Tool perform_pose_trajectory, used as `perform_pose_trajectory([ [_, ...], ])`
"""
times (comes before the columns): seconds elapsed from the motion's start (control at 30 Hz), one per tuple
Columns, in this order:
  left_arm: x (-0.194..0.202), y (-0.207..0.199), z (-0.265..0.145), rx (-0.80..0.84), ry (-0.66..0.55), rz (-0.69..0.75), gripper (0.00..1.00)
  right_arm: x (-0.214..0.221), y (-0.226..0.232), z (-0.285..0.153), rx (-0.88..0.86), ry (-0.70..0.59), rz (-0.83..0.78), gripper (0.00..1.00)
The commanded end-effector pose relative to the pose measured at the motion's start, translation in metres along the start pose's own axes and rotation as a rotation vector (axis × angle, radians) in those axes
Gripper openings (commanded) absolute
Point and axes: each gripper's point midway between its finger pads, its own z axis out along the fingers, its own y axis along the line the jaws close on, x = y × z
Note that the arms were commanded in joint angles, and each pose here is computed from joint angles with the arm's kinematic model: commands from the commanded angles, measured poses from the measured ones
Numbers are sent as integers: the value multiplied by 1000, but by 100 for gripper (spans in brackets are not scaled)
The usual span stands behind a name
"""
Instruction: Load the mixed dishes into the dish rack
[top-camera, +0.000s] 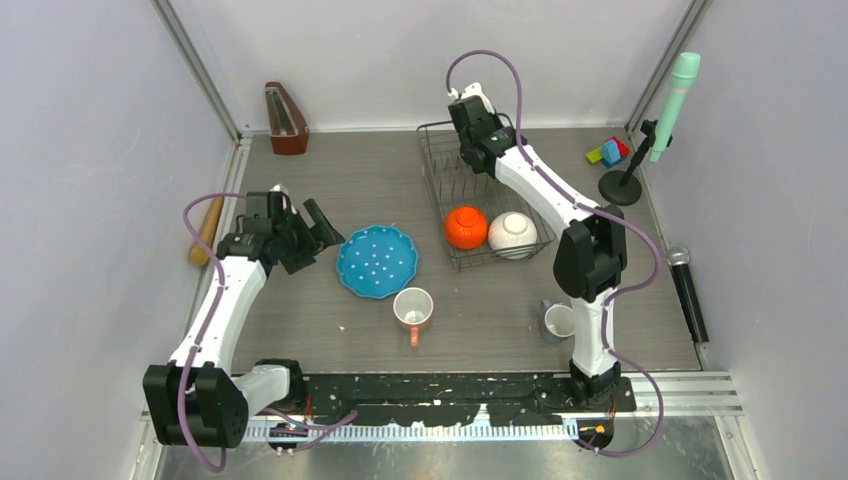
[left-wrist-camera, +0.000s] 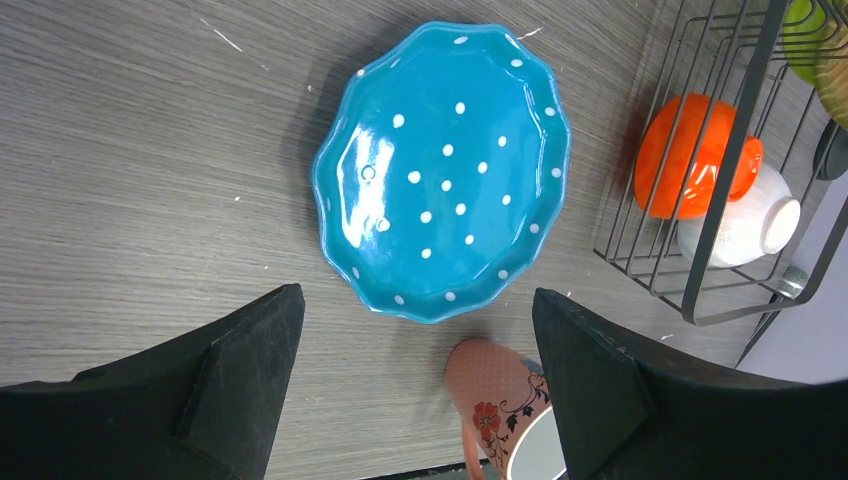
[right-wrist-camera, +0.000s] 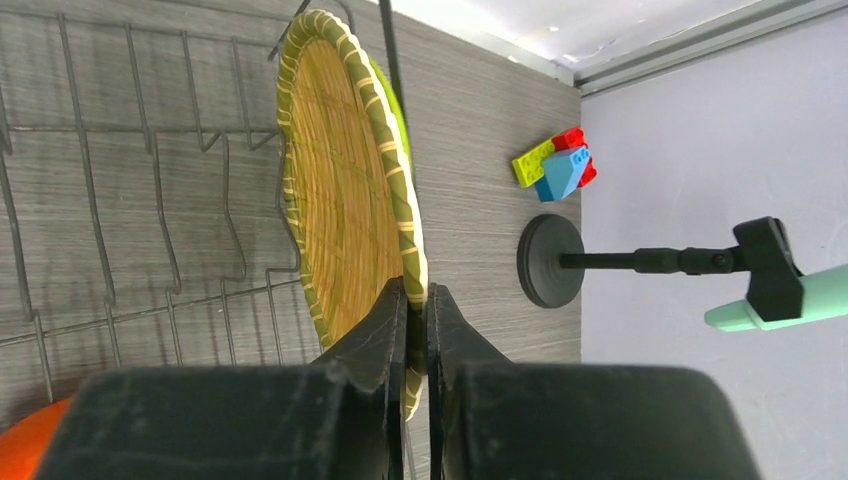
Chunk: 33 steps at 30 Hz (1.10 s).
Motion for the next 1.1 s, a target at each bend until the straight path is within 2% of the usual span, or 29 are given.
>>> perform_pose_trajectory([
  [0.0, -4, -4, 1, 20, -14, 27, 88, -26, -7, -2, 21, -63, 95, 0],
  [0.13, -4, -4, 1, 19, -11, 29, 87, -21, 0, 4, 9, -47, 106, 0],
  [0.3, -2, -2, 3, 18, -5, 31, 87, -16, 14, 13, -133, -15, 213, 0],
  [0.63, 3, -4, 4, 33, 14, 21, 88, -2, 13, 31, -157, 39, 278, 0],
  [0.7, 5, -6, 5, 43, 19, 16, 87, 1, 14, 33, -173, 47, 288, 4],
  [0.77, 7, -5, 7, 41, 25, 16, 87, 1, 13, 34, -180, 52, 292, 28],
  [0.8, 9, -3, 7, 26, 25, 14, 87, 3, 13, 35, -181, 58, 290, 47],
  [0.87, 10, 4, 9, -7, 21, 11, 87, 1, 10, 33, -181, 61, 286, 65],
  [0.97, 13, 14, 13, -54, 20, -6, 86, -2, 2, 28, -168, 63, 281, 75],
  [1.07, 20, 21, 20, -89, 43, -15, 85, -9, -8, 23, -151, 60, 282, 80],
])
